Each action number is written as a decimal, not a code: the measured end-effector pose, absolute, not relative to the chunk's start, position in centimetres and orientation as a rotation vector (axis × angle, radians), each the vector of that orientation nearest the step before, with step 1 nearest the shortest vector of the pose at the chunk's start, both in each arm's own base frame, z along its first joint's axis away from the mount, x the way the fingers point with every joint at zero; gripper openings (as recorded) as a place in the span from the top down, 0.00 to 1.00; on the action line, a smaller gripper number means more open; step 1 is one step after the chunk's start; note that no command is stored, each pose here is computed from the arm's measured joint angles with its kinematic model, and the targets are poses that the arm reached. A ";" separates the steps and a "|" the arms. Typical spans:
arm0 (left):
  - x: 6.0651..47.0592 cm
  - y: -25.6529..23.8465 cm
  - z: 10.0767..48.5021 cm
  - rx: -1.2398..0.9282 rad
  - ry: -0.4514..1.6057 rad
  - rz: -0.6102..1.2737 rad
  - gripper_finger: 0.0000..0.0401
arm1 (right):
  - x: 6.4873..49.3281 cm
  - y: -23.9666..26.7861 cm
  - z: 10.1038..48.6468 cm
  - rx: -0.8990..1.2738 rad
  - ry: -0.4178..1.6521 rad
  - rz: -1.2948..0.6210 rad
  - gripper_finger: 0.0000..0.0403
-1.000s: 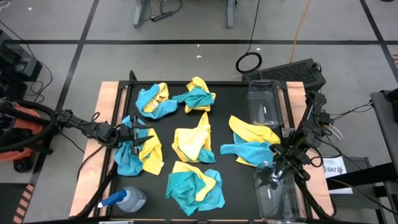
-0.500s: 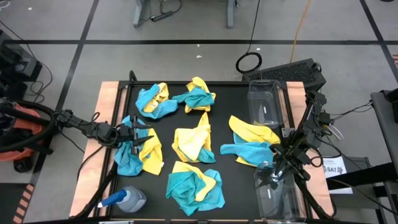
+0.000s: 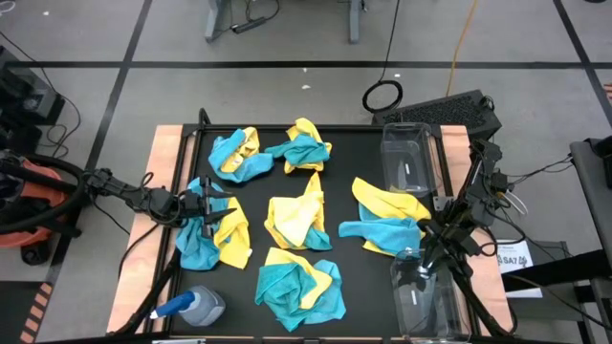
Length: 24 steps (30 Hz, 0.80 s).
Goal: Sort microfiber towel by color & place in baskets
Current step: Put the blue towel into the bottom transparent bin
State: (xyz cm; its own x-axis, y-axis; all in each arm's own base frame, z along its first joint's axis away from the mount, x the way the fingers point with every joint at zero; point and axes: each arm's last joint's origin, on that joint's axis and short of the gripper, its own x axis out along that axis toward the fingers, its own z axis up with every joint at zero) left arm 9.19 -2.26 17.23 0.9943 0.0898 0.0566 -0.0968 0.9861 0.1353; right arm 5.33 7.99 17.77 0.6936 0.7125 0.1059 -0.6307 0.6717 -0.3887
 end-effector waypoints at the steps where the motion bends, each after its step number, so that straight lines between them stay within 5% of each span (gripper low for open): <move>1: 9.2 -2.3 17.2 0.138 -0.051 0.094 0.52 | 5.3 8.0 17.8 -0.337 -0.261 0.765 0.76; 24: 9.2 -2.3 17.2 0.139 -0.050 0.094 0.52 | 5.4 6.8 20.5 -0.088 -0.400 0.477 0.74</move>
State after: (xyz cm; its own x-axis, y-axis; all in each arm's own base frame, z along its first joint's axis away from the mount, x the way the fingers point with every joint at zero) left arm 9.19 -2.26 17.23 0.9944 0.0896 0.0566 -0.0966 0.9860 0.1357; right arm 5.43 6.83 20.50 0.8123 0.4635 0.3540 -0.4295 0.8861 -0.1746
